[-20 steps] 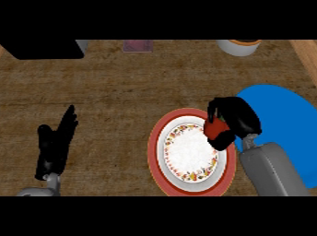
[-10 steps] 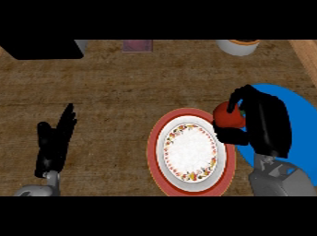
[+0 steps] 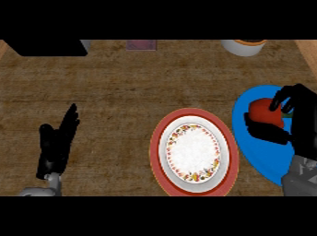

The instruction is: Pick the bell pepper from the plate and place it in the plate

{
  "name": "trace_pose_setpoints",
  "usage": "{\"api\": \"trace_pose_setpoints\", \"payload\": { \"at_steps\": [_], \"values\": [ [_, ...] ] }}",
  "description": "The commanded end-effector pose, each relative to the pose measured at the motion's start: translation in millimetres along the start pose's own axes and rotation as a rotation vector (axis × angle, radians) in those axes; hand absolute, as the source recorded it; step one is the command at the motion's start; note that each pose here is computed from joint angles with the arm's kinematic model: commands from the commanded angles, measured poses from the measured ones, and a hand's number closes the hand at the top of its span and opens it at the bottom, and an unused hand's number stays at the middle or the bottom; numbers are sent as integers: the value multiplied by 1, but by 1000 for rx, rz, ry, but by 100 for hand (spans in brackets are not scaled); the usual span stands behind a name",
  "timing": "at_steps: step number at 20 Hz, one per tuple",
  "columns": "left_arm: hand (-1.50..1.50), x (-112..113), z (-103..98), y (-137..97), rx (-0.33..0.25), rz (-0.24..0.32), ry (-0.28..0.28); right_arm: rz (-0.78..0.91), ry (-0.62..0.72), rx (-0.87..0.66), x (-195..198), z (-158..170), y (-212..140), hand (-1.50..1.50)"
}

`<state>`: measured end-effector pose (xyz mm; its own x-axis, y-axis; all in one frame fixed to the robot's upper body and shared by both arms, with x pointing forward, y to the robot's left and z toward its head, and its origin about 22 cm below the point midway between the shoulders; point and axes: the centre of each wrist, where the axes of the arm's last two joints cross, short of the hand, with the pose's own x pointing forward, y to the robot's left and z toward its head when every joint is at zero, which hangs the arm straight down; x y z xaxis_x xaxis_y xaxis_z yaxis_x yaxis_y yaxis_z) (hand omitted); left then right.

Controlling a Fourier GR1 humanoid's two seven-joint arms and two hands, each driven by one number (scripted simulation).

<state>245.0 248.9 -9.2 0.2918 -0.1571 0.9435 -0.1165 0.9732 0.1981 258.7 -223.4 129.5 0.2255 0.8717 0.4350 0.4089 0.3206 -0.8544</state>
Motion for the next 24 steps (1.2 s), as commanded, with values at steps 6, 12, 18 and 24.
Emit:
{"api": "trace_pose_setpoints", "payload": {
  "at_steps": [6,12,18,24],
  "values": [
    [0,8,-16,7,4,-3,-14,40,104,34,-80,-31,15,150],
    [0,2,1,9,-1,-3,-11,85,166,160,-101,-54,27,150],
    [0,-8,-5,-6,-6,4,-14,-1,227,412,-151,-62,36,150],
    [0,-13,-3,-12,-9,-9,-7,30,188,549,-161,-71,58,-150]
  ]
}}
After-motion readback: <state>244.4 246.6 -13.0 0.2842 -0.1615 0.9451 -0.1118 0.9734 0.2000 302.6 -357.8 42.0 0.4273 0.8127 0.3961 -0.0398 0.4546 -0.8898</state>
